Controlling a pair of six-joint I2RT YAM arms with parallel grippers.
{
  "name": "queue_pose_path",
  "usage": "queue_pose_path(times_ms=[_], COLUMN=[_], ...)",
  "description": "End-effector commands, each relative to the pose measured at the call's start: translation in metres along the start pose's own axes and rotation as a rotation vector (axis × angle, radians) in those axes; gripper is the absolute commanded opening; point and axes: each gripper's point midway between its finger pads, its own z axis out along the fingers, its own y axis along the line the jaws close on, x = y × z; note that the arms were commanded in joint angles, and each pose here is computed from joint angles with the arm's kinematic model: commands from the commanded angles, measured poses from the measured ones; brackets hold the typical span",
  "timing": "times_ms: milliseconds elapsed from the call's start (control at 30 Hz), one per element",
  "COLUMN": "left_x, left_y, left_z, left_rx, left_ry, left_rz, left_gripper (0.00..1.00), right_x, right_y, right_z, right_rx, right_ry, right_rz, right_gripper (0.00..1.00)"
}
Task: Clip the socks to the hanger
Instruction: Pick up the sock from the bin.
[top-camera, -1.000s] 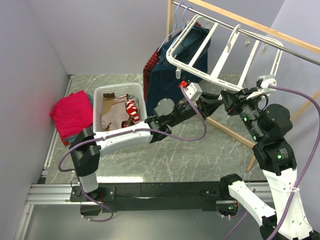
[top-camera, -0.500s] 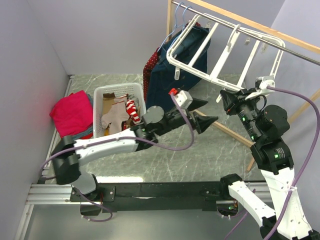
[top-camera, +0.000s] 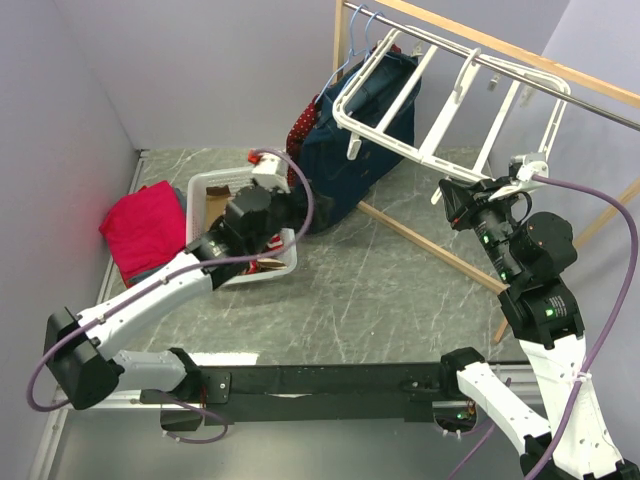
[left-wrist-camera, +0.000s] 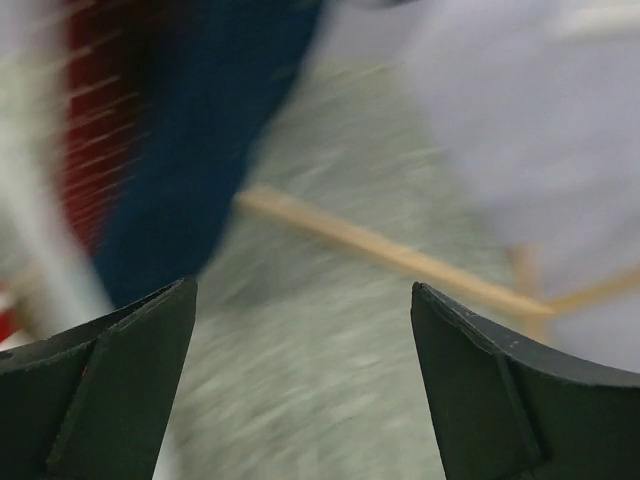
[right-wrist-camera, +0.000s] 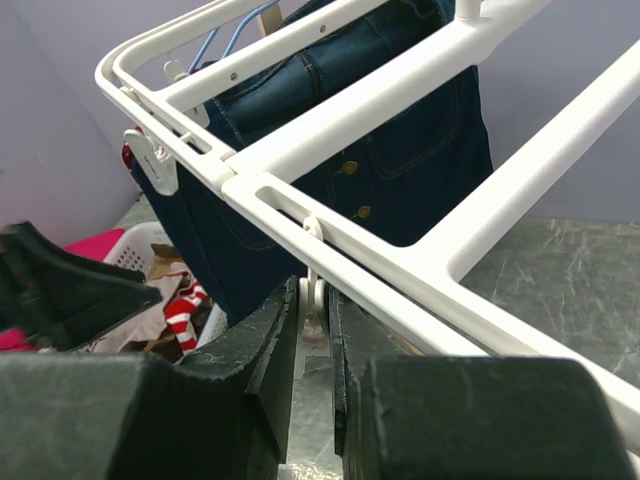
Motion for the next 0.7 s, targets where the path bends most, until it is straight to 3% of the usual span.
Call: queue_pose_path(times_ms=[0, 300, 367, 433, 500, 667], left_x=[0.033, 0.021, 0.012, 0.031, 0.039, 0.056], left_y=[0.116, 0.254, 0.267, 0.290, 0.303, 0.322], left_z=[-0.013, 0.007, 0.017, 0.026, 0.039, 0.047], left_rx=[-0.357, -0.683, -0.712, -0.767, -0.800, -0.860], left_ry=[0.159, 0.244, 0.250, 0.333, 0.370, 0.438], left_rz=[-0.060, -0.051, -0.046, -0.042, -0.038, -0.023], left_gripper=[0.91, 0.81, 0.76, 0.72, 0.62, 0.54], right_x=[-0.008, -0.006, -0.005, -0.006, -0.006, -0.003], right_y=[0.006, 0.007, 0.007, 0.006, 0.007, 0.007], right_z=[0.001, 0.001, 0.001, 0.001, 0.000, -0.001], right_rx=[-0.033, -0.040, -0.039, -0.038, -0.040, -0.042], right_ry=[-0.040, -0.035, -0.033, -0.036, -0.036, -0.024], right_rz=[-0.013, -0.016, -0.018, -0.018, -0.019, -0.020], right_gripper=[0.15, 0.15, 0.15, 0.15, 0.15, 0.15])
